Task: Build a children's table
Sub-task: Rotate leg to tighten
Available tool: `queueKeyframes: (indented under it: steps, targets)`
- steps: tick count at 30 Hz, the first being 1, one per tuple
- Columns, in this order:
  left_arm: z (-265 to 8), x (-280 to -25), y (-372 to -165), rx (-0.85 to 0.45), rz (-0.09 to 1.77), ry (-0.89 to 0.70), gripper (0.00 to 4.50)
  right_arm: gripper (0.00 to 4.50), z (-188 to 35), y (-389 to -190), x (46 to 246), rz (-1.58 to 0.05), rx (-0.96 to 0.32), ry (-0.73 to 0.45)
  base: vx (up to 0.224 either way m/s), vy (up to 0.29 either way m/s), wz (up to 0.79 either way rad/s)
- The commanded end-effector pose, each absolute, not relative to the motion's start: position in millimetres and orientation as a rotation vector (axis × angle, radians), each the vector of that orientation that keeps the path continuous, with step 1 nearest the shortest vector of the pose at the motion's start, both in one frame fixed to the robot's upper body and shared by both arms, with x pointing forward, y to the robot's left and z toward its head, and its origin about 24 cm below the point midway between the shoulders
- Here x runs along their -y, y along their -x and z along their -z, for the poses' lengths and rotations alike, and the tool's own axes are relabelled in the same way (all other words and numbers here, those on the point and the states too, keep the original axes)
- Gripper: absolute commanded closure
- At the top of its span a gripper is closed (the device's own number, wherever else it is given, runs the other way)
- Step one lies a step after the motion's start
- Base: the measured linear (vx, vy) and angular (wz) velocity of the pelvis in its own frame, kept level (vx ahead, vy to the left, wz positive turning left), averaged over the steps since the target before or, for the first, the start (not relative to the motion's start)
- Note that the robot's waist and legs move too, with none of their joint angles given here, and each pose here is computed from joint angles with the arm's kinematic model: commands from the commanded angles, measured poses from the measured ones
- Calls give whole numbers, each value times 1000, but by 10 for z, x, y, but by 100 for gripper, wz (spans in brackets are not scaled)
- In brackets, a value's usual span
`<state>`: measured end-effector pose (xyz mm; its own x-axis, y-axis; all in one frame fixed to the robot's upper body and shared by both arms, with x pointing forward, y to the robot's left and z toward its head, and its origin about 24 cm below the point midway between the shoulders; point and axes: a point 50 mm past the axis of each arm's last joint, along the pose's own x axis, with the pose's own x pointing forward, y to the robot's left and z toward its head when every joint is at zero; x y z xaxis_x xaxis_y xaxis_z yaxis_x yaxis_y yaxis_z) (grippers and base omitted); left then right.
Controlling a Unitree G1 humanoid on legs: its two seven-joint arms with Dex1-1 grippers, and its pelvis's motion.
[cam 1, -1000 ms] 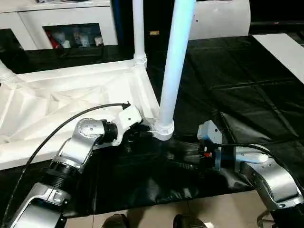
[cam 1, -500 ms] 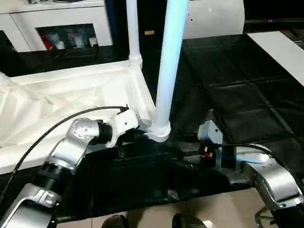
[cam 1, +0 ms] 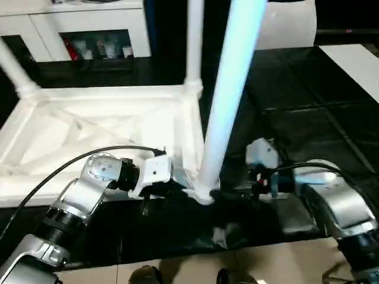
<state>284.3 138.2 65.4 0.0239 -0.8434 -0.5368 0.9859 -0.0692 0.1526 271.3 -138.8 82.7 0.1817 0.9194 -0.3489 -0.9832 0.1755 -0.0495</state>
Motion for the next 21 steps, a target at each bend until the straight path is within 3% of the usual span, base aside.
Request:
queueKeyframes:
  steps: [1,21]
  targets:
    - [-685,-1292,-2805,-295,1647,-616,448,19,-827,-2722,1360,-1411,-267,324,0,0,0]
    - [-698,-1286,-2842,-292,1689,-660,450,173,-737,-2762,1243,-1502,-310,273,0,0,0]
